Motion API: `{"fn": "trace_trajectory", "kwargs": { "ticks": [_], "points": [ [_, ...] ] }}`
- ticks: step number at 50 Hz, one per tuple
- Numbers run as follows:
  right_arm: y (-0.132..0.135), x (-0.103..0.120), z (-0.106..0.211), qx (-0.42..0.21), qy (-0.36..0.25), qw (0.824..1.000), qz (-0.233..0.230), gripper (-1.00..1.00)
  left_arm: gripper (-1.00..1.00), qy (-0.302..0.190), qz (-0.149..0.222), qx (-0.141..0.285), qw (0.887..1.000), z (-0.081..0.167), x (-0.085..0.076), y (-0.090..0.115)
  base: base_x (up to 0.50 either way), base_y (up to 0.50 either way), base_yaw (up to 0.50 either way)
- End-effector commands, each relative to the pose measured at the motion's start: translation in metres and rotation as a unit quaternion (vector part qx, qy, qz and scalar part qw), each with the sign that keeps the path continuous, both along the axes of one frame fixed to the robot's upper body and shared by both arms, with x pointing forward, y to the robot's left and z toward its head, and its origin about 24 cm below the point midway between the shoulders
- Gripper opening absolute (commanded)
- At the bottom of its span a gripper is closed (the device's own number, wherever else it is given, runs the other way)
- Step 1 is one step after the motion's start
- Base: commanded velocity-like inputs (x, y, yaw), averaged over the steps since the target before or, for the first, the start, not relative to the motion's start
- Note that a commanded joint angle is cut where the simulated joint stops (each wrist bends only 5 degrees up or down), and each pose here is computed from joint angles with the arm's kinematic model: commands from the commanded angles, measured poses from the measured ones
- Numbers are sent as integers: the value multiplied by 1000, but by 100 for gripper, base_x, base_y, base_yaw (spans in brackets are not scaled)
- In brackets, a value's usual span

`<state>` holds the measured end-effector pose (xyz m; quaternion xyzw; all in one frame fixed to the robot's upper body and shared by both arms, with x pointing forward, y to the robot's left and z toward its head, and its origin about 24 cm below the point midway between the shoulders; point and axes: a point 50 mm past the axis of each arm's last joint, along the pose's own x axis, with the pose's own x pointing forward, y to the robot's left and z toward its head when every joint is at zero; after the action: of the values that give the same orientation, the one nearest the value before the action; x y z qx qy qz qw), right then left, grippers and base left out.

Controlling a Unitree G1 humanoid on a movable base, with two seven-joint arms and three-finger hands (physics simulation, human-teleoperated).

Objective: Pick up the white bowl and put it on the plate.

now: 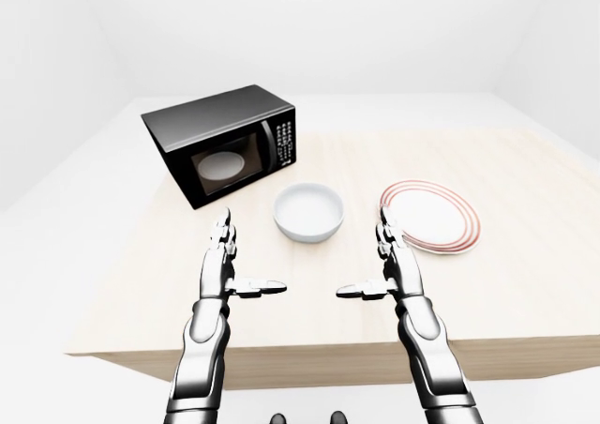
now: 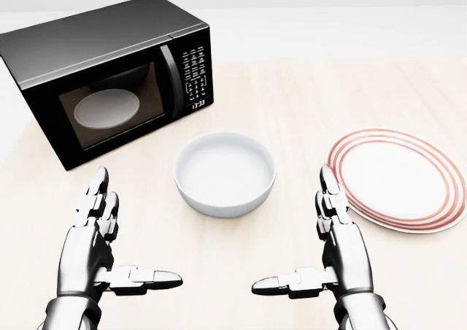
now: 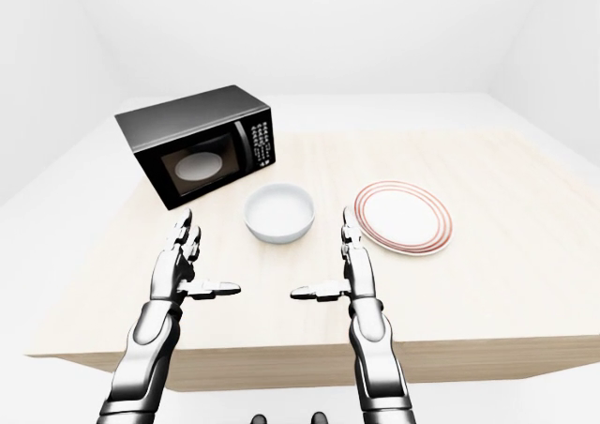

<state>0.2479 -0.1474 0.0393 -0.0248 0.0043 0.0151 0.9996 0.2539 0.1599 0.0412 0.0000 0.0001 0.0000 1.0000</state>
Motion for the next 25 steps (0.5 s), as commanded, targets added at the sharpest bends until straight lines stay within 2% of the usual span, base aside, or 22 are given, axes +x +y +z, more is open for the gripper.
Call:
{"fn": "trace_trajectory", "kwargs": {
  "ticks": [1, 25],
  "points": [
    [1, 0, 0, 2, -1, 1000, 0, 100, 100, 0, 0, 0, 1000, 0, 0, 0, 23, 15, 0],
    [2, -1, 0, 5, -3, 1000, 4, 100, 100, 0, 0, 0, 1000, 0, 0, 0, 23, 15, 0]
  ]
}}
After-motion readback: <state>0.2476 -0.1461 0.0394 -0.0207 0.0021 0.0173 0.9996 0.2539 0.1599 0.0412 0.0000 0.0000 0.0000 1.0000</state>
